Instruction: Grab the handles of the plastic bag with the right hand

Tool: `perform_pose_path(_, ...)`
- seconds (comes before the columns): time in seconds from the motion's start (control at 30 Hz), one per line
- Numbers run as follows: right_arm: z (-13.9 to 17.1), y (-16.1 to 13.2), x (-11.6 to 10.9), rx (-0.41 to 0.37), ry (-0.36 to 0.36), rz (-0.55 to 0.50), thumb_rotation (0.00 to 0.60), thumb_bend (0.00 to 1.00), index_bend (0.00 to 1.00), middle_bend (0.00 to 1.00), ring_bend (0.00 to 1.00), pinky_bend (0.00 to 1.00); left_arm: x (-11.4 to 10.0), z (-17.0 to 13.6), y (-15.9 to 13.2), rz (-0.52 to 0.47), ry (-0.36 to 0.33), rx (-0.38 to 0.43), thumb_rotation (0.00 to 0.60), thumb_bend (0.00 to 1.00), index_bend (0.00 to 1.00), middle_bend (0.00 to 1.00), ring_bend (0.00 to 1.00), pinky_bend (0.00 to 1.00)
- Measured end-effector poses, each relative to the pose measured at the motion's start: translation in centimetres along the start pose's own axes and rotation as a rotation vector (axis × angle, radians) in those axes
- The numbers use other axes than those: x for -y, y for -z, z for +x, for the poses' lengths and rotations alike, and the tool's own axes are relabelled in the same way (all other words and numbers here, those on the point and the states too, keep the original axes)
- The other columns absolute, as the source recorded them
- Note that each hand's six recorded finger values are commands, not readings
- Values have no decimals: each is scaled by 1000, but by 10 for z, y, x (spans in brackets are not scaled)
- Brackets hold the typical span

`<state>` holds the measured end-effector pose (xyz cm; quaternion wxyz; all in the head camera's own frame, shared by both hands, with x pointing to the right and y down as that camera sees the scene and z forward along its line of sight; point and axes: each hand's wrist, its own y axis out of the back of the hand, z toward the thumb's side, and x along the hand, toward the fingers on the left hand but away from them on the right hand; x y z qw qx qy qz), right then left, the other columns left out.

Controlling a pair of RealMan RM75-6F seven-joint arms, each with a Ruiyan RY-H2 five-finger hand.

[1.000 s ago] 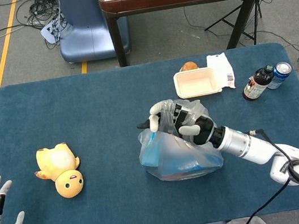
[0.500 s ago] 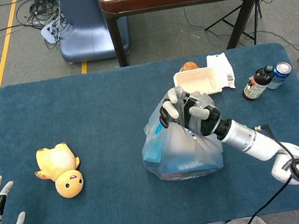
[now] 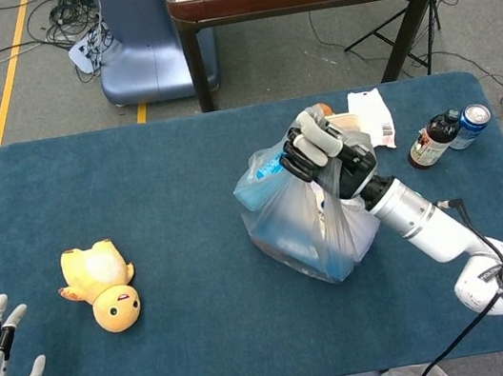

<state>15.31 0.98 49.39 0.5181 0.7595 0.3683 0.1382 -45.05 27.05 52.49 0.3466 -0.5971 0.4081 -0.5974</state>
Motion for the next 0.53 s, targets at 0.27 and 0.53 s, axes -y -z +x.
perform_pose_path(0.27, -8, -11, 27, -23, -49, 16, 600, 522, 809, 828, 830, 864, 1, 1, 0, 3, 4, -5, 600, 266, 155, 0, 70, 92)
perform_pose_path(0.53, -18, -23, 50, -43, -77, 37, 600, 522, 809, 828, 830, 864, 1, 2, 2, 4, 4, -11, 600, 266, 155, 0, 70, 92)
